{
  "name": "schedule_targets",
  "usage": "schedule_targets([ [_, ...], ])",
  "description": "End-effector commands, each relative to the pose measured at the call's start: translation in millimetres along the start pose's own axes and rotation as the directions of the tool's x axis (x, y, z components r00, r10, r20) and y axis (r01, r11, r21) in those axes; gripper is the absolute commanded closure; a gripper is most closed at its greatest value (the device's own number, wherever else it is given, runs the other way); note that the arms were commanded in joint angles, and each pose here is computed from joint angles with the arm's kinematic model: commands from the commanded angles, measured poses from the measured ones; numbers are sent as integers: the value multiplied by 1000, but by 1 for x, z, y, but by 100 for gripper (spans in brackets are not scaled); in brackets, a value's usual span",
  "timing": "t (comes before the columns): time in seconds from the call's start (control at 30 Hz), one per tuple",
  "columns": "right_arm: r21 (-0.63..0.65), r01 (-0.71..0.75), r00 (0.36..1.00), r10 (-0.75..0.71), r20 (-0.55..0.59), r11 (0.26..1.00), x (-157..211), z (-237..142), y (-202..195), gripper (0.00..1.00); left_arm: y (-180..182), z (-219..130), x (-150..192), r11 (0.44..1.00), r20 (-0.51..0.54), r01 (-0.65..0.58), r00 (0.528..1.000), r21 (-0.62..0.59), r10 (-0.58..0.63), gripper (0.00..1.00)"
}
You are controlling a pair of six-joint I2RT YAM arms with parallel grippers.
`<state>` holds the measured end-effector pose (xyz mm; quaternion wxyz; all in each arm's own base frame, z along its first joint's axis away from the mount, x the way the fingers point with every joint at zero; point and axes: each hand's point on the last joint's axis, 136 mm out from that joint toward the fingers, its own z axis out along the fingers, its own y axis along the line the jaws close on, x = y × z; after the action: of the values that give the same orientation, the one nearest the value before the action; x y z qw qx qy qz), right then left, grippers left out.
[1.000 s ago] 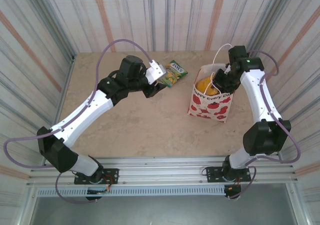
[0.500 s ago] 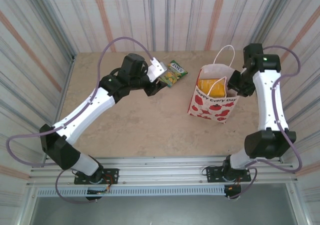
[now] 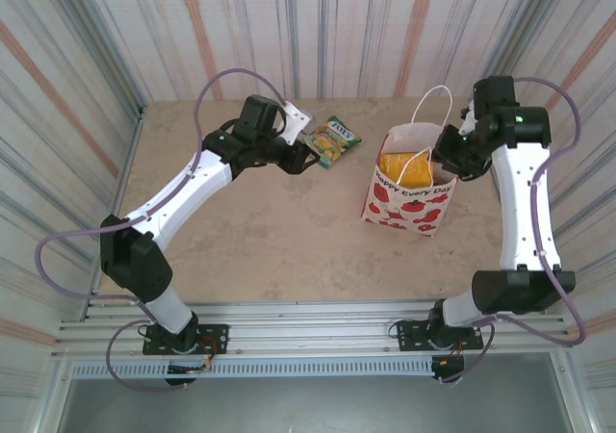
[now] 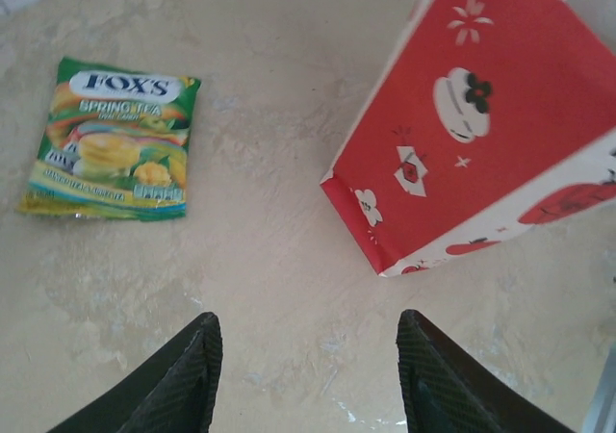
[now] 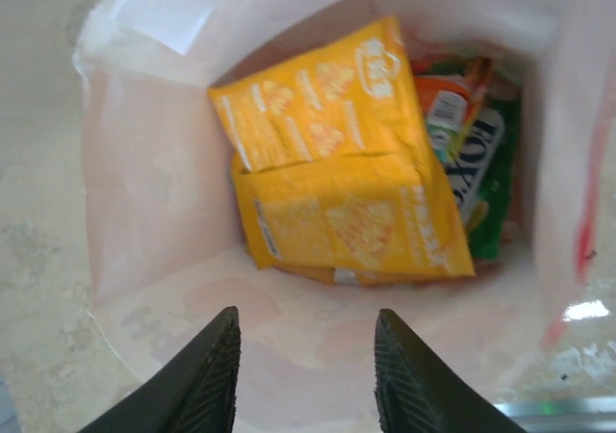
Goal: Place the snacks into the paper bag
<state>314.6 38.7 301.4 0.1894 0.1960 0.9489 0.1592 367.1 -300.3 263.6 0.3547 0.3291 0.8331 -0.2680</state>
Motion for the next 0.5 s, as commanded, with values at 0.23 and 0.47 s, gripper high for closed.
schedule_targets([
  [0.23,-10,76,992,-77,-97,997,-23,63,23,64,2,-3,1,992,4,118,993,37,-118,48],
  [0.47,33,74,979,-66,-195,997,-10,94,15,65,6,0,6,990,-7,135,991,40,-134,48],
])
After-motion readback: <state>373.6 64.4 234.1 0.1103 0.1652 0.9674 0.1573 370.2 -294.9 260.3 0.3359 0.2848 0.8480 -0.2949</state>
